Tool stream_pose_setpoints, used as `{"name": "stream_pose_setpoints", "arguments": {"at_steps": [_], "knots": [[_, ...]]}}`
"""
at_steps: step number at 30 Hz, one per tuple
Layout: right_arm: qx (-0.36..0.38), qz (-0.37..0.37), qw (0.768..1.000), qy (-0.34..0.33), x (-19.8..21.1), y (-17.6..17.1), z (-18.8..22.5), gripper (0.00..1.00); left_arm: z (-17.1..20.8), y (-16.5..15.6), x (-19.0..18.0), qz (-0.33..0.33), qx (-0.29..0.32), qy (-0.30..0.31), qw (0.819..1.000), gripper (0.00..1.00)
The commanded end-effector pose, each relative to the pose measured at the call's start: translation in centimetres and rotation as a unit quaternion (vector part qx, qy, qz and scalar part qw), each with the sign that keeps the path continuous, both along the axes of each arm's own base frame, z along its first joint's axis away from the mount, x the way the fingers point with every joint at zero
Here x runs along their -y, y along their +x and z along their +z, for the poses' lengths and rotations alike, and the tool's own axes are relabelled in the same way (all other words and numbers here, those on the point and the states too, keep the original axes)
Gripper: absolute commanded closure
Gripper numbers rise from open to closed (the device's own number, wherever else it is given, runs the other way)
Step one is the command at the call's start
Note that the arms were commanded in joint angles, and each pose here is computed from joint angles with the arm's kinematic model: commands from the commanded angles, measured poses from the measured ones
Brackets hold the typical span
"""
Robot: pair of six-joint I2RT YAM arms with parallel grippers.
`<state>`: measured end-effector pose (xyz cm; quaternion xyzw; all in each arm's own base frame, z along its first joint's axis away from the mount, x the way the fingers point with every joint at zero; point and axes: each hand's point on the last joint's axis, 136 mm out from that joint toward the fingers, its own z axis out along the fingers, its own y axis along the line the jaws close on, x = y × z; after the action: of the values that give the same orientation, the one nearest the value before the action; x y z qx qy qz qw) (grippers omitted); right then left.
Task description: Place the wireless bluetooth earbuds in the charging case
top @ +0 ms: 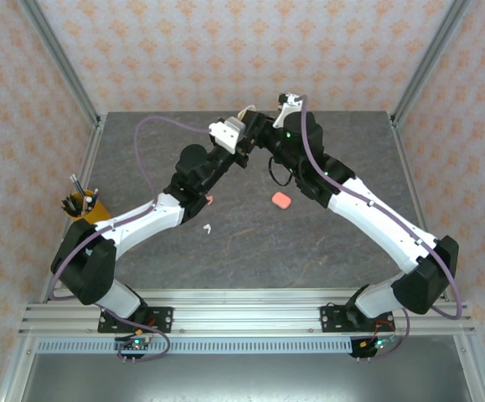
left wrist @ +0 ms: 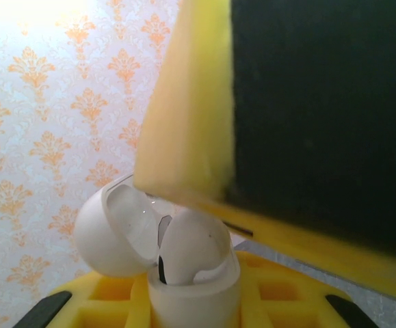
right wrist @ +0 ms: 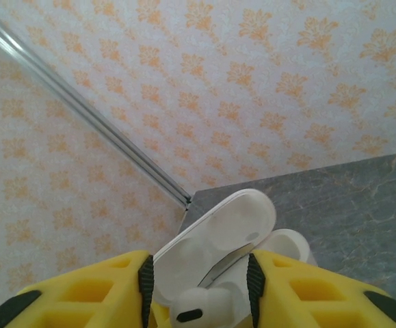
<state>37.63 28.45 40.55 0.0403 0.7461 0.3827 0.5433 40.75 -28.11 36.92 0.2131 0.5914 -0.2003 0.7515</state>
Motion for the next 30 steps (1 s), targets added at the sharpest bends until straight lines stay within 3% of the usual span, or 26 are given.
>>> {"name": "stream_pose_setpoints", "arguments": {"at_steps": [1,7,21,26,30], "knots": [[-0.030,-0.014,0.999,0.015,1.2,0.8,-1.0,0.50,5.5,-2.1,-0.5,-0.015,0.070,-0.048,0.996,1.00],[-0.019,-0.010,0.999,0.031,1.9,0.8,0.9,0.42,4.9,-2.2,-0.4,-0.020,0.063,-0.045,0.997,1.00],[0.007,-0.052,0.998,0.042,6.4,-2.1,4.3,0.36,3.2,-3.4,-1.9,-0.010,0.047,-0.028,0.998,1.00],[-0.027,-0.085,0.996,0.019,8.6,-3.3,2.6,0.34,2.3,-4.3,-3.9,0.009,0.036,-0.015,0.999,1.00],[-0.102,-0.105,0.989,-0.020,9.4,-3.8,-2.3,0.34,1.6,-4.8,-6.6,0.039,0.024,-0.005,0.999,1.00]]}}
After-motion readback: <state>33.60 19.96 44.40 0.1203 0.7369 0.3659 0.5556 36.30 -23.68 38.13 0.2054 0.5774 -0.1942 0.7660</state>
